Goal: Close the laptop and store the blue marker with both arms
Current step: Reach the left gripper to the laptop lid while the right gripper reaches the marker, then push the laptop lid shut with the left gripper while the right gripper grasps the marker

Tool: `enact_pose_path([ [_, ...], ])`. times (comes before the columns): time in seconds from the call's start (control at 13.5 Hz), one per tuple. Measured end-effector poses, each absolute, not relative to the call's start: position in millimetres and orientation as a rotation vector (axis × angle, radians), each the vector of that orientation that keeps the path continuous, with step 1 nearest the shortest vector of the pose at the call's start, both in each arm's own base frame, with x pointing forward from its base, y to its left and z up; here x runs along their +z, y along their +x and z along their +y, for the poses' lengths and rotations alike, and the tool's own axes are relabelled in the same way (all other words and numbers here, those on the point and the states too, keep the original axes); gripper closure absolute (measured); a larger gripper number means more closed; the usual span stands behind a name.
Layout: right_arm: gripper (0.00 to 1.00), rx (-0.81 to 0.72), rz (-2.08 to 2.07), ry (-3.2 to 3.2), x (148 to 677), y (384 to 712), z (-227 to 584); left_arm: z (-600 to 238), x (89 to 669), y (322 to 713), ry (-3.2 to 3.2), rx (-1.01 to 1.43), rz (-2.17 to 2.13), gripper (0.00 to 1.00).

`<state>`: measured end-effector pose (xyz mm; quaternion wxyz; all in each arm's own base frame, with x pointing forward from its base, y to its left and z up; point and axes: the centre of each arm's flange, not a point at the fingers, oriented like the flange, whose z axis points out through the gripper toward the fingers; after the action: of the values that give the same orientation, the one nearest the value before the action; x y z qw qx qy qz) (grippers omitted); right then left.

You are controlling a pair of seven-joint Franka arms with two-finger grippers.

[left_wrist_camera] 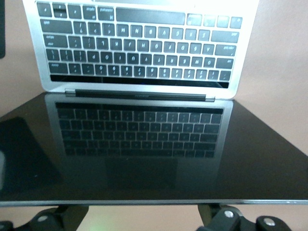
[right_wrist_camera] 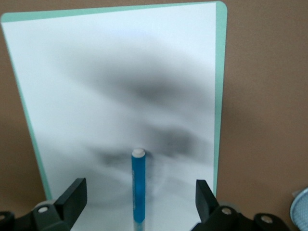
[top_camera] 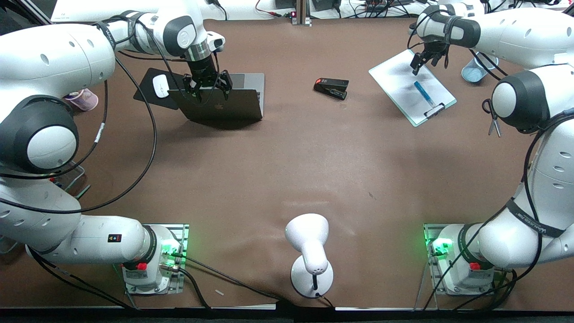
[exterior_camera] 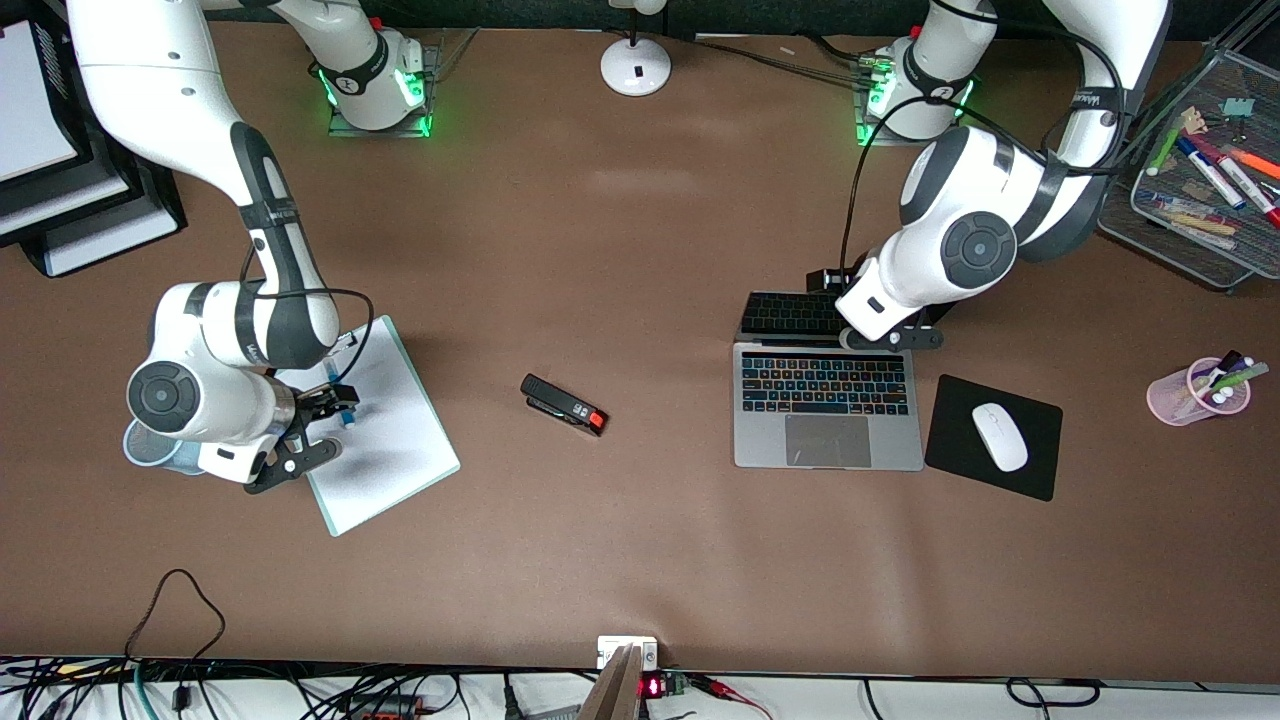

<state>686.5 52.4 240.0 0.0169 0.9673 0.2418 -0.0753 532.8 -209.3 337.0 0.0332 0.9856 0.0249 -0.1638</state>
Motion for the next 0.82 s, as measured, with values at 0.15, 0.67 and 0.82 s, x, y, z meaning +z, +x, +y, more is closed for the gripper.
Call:
enact_pose_path([
  [0.15,0.00,-0.230,0.757,3.002,228.0,687.3,51.5,-210.0,336.4,544.7,3.029,-0.484,0.071,0.00],
  [0.67,0.11,-0.220,0.702,3.089,211.3,687.4,44.6,-208.0,311.1,583.2,2.982,-0.349,0.114,0.00],
  [0.82,0.13,-0.222,0.705,3.089,210.5,687.2,43.4,-208.3,302.1,591.8,2.967,-0.301,0.127,0.00],
])
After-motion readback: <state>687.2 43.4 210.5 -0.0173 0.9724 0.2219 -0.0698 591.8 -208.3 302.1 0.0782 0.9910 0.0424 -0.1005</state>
